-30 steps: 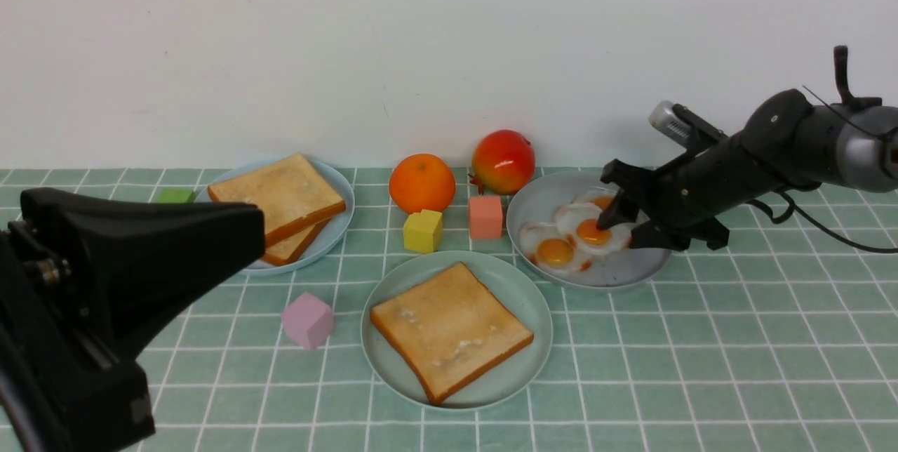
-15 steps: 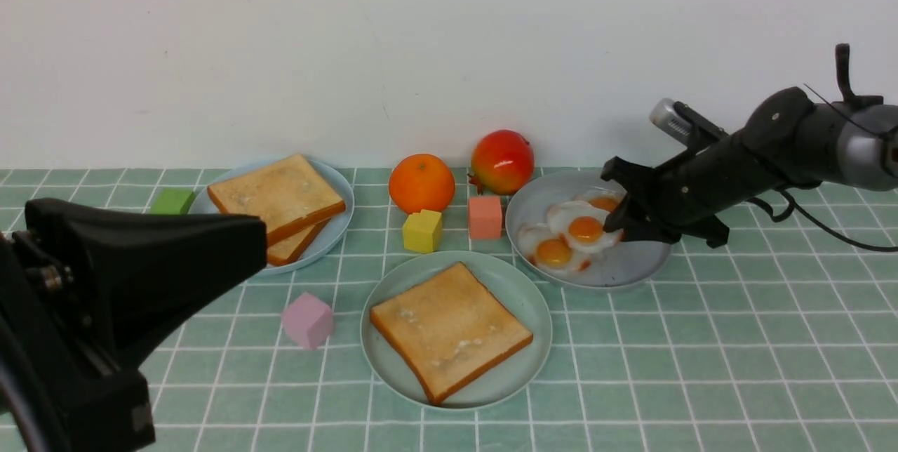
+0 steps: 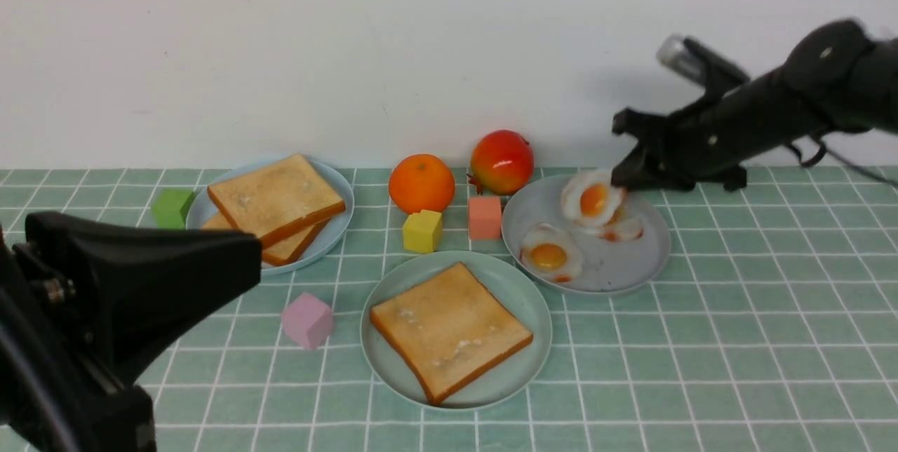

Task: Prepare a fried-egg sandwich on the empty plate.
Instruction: Use the right arm to place the fried egg on the slice of bread in the middle

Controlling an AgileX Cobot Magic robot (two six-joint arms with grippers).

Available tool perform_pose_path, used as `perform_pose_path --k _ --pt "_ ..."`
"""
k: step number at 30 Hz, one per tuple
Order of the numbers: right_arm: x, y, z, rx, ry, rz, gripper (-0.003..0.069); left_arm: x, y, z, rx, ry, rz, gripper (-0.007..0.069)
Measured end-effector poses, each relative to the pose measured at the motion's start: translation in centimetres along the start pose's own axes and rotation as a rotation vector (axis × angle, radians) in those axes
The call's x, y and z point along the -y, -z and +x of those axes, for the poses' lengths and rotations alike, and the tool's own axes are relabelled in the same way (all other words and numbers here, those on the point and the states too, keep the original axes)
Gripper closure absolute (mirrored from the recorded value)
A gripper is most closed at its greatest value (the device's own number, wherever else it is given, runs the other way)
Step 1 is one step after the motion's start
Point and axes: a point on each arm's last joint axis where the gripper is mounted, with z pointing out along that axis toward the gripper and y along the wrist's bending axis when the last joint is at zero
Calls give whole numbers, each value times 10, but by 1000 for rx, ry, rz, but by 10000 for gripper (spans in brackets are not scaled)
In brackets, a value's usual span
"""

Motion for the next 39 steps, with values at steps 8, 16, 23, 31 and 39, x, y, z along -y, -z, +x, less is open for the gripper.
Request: perform_pose_path --k 8,16,23,31,39 --pt "-33 49 7 -49 104 -71 589 -5 0 7 -75 -68 -55 596" --pt "-84 54 76 -223 130 -261 589 -9 1 8 -96 -83 -94 595" --pt "-102 -1 124 -317 60 -310 589 -9 1 8 -97 -93 -100 589" --pt "-87 -40 129 -292 -51 -262 589 -10 1 8 -97 -94 -101 589" --pt "-76 -49 130 -286 -30 -187 484 -10 1 8 -97 -92 -102 586"
